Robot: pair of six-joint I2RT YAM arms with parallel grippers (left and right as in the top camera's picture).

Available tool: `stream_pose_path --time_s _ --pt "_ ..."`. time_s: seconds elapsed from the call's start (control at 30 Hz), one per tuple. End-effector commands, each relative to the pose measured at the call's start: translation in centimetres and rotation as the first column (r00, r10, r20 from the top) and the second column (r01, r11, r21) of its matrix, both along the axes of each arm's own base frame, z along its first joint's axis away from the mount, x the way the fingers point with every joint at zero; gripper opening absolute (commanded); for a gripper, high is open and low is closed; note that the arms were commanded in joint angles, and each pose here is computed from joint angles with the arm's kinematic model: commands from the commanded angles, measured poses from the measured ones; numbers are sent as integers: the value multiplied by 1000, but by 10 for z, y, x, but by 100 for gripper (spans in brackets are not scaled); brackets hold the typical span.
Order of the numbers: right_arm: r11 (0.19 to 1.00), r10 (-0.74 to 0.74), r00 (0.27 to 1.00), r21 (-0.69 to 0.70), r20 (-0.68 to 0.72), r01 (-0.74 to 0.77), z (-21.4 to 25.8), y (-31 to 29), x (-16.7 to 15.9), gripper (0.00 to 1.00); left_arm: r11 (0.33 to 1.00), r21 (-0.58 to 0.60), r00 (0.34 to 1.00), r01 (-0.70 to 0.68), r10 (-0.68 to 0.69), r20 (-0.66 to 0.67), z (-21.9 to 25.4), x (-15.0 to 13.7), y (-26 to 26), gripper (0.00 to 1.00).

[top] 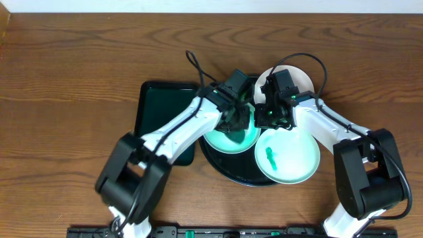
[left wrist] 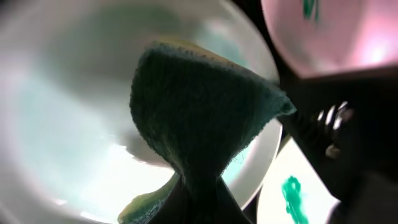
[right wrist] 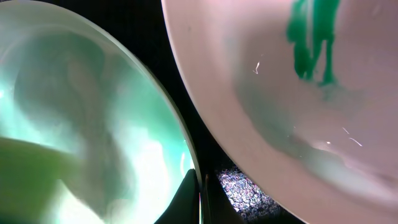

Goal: Clean dirty plates on tray and stack at the side

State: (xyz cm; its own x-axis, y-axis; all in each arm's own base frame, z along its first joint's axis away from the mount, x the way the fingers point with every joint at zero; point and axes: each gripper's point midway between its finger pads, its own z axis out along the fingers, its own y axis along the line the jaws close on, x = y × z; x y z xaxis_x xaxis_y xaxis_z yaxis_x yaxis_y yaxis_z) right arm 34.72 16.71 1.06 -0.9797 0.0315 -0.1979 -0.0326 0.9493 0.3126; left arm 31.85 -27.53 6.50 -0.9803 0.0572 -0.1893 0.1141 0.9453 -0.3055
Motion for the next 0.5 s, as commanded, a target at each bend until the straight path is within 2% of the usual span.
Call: stream_pose_path --time_s 0.0,0.33,0.47 --pt "1000 15 1000 5 -3 -15 -1 4 -3 1 992 108 988 -69 53 144 17 27 24 7" --pt "1000 15 1000 5 -3 -15 -1 4 -3 1 968 170 982 -184 172 84 -12 32 60 7" --pt "1000 15 1000 5 -3 -15 -1 4 -3 1 976 151 987 -157 157 13 -27 27 59 8"
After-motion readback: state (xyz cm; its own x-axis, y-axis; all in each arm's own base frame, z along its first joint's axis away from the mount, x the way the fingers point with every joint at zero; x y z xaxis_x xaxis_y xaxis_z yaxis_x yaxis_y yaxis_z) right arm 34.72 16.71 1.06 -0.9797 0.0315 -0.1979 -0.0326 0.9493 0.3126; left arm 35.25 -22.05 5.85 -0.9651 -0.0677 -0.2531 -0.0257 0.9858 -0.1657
